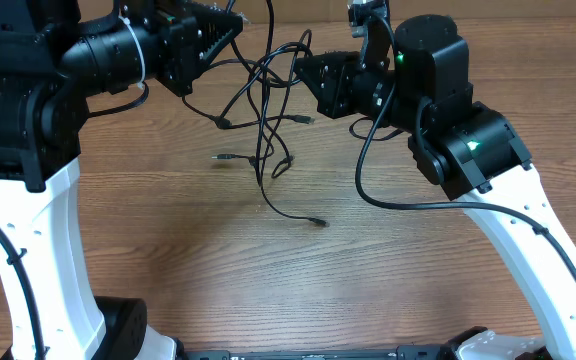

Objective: Untangle cables

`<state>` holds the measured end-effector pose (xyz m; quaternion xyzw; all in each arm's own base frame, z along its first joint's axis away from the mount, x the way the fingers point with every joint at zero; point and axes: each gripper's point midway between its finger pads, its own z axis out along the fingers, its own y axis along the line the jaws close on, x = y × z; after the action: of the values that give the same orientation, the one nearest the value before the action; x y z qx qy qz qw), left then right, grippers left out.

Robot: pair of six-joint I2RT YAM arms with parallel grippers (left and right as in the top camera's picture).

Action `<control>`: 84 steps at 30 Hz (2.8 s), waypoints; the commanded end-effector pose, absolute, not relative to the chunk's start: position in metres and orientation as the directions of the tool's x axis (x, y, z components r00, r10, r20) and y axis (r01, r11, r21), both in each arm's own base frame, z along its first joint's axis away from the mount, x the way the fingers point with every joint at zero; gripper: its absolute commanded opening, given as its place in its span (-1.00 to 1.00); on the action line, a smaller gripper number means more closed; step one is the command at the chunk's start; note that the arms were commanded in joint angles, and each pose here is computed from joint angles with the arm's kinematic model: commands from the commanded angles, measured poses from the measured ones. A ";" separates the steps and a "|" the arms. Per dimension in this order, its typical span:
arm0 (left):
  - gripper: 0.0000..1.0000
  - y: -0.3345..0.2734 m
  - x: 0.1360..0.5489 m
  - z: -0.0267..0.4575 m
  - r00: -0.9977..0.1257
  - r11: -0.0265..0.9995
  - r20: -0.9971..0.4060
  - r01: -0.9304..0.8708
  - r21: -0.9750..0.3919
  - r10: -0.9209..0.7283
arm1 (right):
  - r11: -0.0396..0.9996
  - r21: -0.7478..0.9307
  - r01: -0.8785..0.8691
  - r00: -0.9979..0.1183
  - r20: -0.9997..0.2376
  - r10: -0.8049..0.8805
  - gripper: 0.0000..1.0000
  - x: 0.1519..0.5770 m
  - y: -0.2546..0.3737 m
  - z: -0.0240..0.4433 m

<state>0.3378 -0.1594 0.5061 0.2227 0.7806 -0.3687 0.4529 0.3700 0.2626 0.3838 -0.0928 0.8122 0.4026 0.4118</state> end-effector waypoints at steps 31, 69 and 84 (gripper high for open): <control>-0.92 -0.146 0.328 0.513 -0.486 0.672 -0.874 0.644 -0.366 -0.010 | 0.792 0.440 -0.424 -0.444 -0.863 0.242 -0.92 0.318 0.096 0.454; 1.00 -0.217 0.339 0.485 -0.438 0.794 -0.887 0.587 -0.160 0.146 | 0.823 0.261 -0.505 -0.606 -0.786 -0.122 0.89 0.363 0.159 0.344; 0.99 -0.157 0.308 0.501 -0.421 0.899 -0.896 0.433 -0.064 0.139 | 0.599 0.166 -0.783 -0.590 -0.504 -0.631 0.76 0.405 0.224 0.129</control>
<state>0.3132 -0.1703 0.4943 0.1880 0.8308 -0.1617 0.4982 0.3976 0.2188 0.1481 -0.3873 0.8772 0.1894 0.2113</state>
